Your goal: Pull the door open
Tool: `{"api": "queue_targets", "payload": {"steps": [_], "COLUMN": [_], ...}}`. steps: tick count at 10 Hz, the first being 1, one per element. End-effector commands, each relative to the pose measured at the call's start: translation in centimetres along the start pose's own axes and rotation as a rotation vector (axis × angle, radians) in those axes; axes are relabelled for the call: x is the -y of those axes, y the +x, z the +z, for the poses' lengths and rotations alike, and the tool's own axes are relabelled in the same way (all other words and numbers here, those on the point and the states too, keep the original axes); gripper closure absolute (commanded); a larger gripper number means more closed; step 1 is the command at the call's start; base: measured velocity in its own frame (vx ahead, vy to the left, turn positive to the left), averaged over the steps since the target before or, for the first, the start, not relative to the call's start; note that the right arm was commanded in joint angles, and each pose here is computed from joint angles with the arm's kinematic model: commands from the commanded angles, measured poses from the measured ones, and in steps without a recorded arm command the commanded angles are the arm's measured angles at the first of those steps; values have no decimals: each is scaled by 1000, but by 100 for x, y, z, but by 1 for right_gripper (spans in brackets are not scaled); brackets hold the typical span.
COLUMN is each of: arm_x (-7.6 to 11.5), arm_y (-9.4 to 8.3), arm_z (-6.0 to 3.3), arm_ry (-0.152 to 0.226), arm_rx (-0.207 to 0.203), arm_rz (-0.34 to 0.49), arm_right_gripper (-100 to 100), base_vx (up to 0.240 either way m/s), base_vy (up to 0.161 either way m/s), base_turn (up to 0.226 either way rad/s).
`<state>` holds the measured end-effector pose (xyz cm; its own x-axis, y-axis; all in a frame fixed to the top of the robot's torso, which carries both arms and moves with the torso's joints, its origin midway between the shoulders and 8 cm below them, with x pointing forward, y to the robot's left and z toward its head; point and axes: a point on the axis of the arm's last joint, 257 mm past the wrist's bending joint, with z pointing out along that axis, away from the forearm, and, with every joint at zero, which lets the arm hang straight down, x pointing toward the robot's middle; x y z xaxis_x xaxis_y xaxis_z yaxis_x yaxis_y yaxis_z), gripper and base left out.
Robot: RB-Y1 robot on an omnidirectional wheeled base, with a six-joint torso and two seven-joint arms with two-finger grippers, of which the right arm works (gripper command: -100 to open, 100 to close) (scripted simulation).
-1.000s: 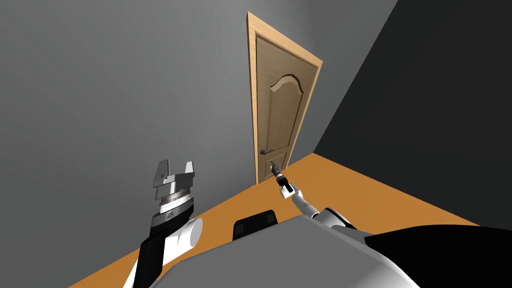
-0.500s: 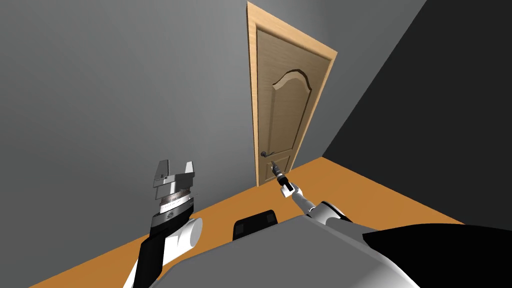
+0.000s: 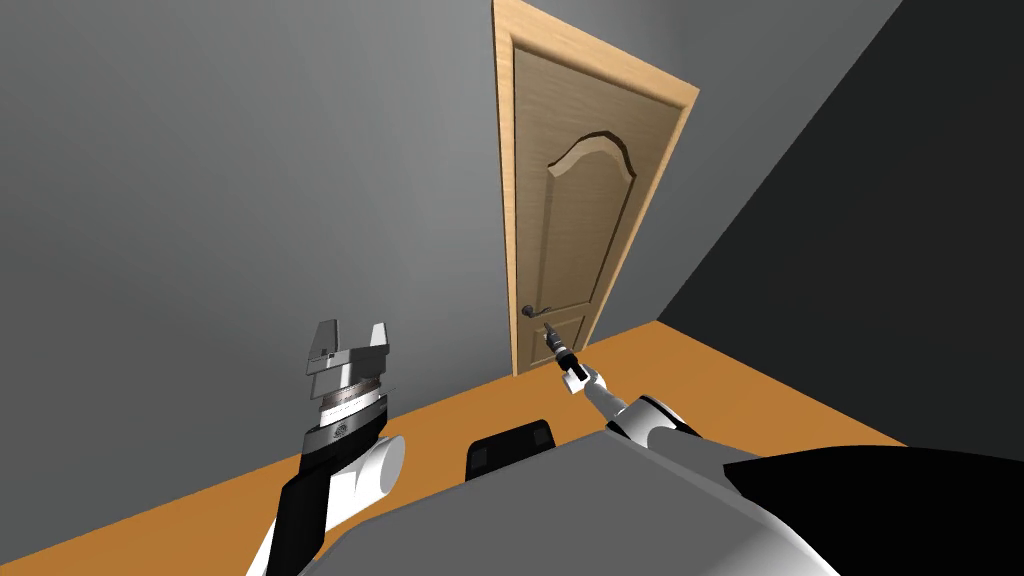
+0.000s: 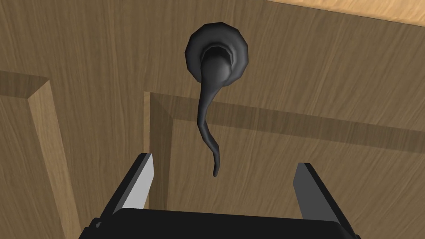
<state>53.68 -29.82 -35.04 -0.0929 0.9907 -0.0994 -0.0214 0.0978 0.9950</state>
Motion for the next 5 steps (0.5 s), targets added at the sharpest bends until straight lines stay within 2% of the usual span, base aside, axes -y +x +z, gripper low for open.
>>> {"api": "queue_targets", "payload": {"steps": [1, 3, 4, 5], "arm_x": [23, 35, 76, 90], "arm_y": [-12, -21, -230, -307], "arm_z": [6, 8, -85, -121], "arm_ry": [5, 9, 13, 15], "arm_rx": [1, 3, 27, 36], "arm_rz": [-1, -2, 0, 1], "arm_right_gripper": [-100, -100, -100, -100], "base_vx": [5, 6, 121, 159], "base_vy": [-70, -34, 63, 73], "base_turn": [13, 28, 180, 151]}}
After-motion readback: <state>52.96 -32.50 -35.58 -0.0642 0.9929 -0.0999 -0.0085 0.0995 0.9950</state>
